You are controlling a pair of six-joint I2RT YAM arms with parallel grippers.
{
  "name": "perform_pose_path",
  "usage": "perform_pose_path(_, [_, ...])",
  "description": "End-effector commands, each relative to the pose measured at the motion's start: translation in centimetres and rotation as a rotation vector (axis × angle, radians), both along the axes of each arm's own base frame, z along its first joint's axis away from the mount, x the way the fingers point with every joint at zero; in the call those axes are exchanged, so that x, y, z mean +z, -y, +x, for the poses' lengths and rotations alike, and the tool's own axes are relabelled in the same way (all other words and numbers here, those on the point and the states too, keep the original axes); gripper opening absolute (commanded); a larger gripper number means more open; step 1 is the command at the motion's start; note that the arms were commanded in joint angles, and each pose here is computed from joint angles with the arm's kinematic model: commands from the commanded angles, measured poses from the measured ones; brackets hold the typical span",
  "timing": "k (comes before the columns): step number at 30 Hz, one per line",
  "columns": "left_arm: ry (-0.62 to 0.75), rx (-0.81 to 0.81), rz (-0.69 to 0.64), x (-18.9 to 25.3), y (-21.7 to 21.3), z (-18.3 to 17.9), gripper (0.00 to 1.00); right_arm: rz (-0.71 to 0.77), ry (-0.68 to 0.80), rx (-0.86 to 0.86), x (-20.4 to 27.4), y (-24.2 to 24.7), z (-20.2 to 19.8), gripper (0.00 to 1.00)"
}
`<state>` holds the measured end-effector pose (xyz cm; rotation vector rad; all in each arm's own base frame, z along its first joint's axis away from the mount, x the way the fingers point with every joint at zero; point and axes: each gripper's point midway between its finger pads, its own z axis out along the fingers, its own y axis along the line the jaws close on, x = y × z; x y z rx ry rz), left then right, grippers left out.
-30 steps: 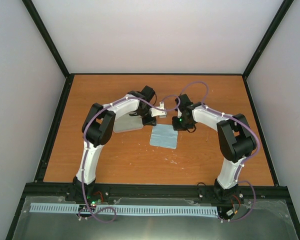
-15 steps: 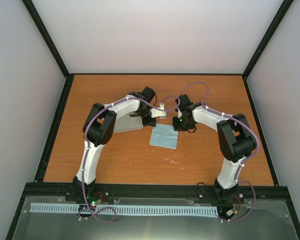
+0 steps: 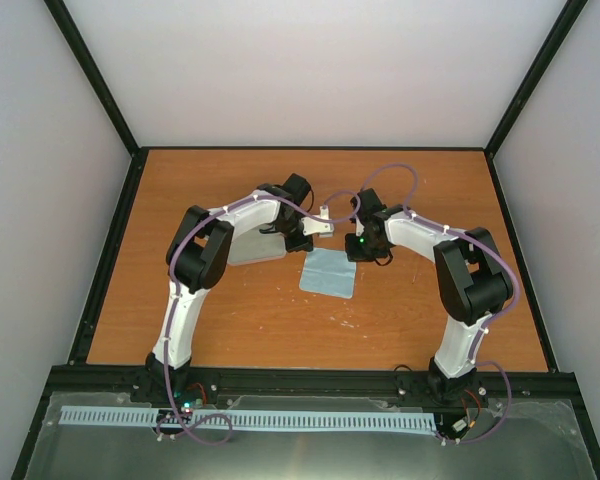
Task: Organize the sunglasses
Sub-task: Fold the glasses cleaning cloth at the center of the board.
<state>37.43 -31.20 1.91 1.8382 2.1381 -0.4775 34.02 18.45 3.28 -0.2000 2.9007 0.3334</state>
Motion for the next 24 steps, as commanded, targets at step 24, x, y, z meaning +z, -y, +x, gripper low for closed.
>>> perform_pose_path(24, [0.001, 0.026, -0.119, 6.0, 0.4, -3.0, 0.01, 0.080, 0.104, 0.016, 2.5, 0.0, -1.3, 0.03])
